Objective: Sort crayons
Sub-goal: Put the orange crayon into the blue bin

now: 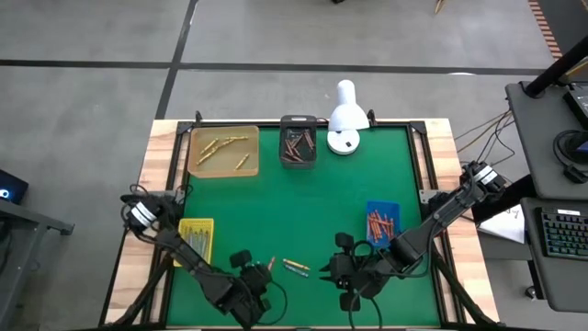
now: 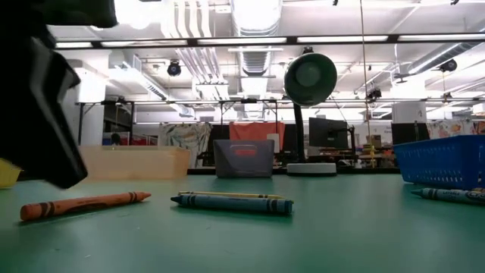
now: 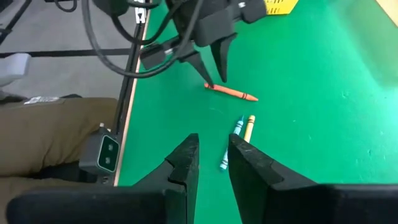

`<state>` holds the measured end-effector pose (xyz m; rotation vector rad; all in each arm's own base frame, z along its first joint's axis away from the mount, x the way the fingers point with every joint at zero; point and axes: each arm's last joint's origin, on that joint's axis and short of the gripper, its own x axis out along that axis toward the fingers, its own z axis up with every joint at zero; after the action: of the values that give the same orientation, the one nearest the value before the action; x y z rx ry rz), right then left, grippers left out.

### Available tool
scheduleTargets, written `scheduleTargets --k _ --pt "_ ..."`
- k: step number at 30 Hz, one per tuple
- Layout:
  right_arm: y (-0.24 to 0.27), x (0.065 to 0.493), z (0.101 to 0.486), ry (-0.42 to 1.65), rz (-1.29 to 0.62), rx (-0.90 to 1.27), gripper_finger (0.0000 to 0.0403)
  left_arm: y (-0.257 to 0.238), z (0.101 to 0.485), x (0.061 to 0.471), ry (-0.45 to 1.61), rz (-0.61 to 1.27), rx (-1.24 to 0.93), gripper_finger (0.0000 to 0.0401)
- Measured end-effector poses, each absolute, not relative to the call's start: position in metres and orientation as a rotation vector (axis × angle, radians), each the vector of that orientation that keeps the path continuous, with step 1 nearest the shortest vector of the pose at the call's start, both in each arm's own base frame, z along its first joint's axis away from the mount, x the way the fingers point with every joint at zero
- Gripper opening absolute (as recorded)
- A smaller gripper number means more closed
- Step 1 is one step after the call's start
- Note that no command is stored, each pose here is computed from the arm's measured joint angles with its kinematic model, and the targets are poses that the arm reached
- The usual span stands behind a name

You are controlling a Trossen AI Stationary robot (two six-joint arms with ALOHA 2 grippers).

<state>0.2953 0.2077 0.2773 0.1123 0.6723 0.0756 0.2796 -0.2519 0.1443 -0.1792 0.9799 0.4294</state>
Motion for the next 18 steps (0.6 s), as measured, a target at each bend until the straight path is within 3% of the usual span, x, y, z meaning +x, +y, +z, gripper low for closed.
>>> scheduleTargets --k 10,18 --pt "0.2077 0.2953 0.2773 0.673 0.074 0.117 0.0072 -0.2593 0.1404 0.2717 0.878 0.468 -0.174 0.0127" --pt "0.2082 0.2960 0.2751 0.676 0.070 0.112 0.0071 -0.2562 0.1365 0.2706 0.851 0.481 -0.151 0.0135"
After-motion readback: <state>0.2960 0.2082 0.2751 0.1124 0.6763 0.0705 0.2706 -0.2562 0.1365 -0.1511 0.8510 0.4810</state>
